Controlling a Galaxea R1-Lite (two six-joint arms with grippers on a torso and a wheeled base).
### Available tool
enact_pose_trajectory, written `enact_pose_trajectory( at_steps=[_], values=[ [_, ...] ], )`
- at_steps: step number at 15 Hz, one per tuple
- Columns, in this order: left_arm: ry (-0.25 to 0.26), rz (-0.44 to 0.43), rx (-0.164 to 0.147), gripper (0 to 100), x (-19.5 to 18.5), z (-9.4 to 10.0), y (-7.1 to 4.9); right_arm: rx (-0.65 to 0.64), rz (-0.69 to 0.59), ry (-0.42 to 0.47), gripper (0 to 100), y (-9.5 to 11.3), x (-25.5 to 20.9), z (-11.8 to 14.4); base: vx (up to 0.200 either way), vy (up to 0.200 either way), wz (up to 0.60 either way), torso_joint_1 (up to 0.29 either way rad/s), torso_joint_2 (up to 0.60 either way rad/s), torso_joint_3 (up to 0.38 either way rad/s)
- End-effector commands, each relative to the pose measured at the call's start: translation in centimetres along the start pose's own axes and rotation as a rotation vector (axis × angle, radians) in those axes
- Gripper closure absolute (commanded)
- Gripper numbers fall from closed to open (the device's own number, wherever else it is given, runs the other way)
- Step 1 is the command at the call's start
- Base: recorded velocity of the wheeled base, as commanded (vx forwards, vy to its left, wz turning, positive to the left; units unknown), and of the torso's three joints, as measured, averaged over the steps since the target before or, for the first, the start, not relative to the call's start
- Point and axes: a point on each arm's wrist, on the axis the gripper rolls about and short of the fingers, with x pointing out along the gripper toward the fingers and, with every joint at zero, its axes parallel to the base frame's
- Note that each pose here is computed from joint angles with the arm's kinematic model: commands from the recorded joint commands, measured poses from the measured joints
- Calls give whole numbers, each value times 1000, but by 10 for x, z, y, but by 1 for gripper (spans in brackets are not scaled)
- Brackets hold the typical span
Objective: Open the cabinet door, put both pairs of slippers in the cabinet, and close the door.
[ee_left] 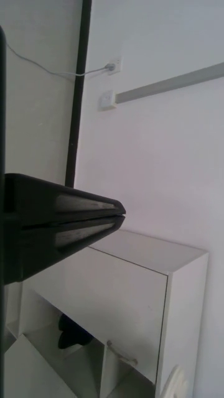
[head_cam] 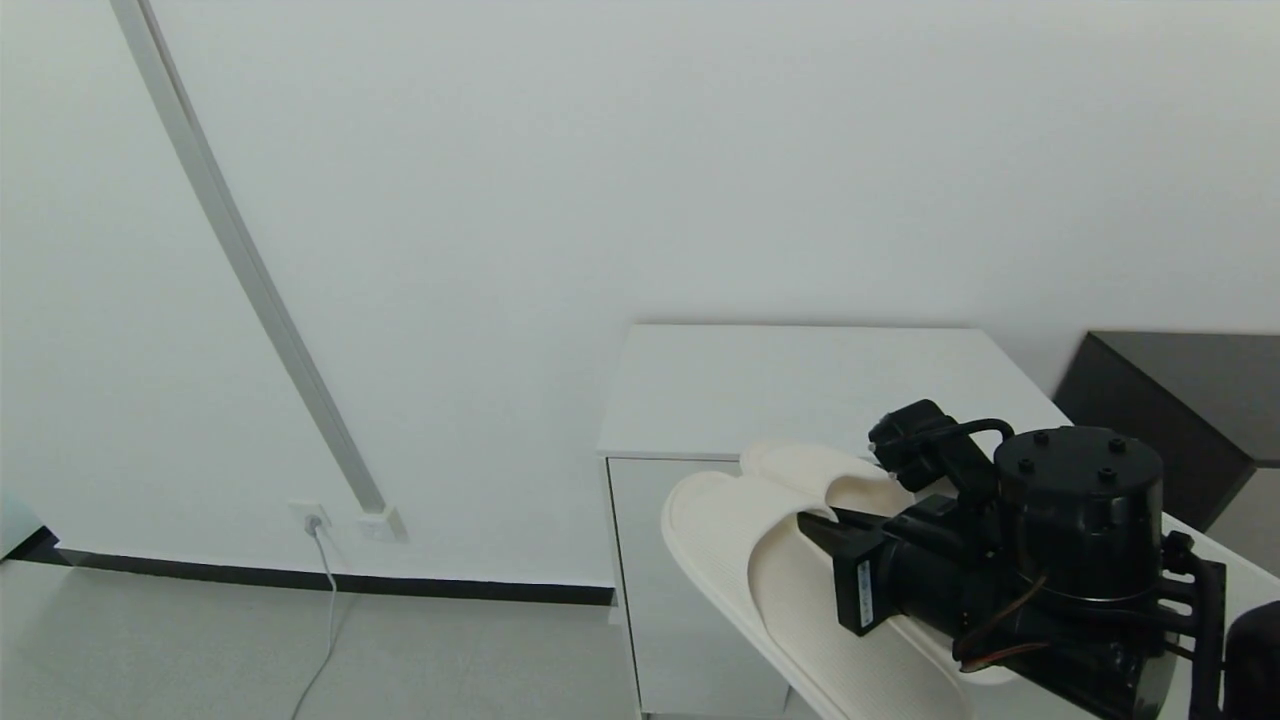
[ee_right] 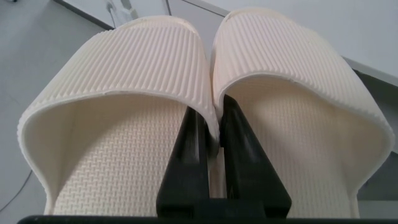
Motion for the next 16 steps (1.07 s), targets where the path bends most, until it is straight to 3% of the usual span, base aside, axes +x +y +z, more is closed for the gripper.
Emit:
enact_pose_trajectory(
  at_steps=[1, 9, 16],
  values=[
    [-1, 1, 1, 100, 0, 0, 0, -3, 0, 11, 100, 1, 2, -3, 0, 0, 0, 0, 0, 0],
    [1, 1, 1, 100, 0, 0, 0, -5, 7, 11, 100, 3, 3, -4, 0, 0, 0, 0, 0, 0],
    [1, 1, 1, 100, 0, 0, 0, -9, -7, 12, 100, 3, 3, -4, 0, -200, 0, 2, 3, 0]
  ],
)
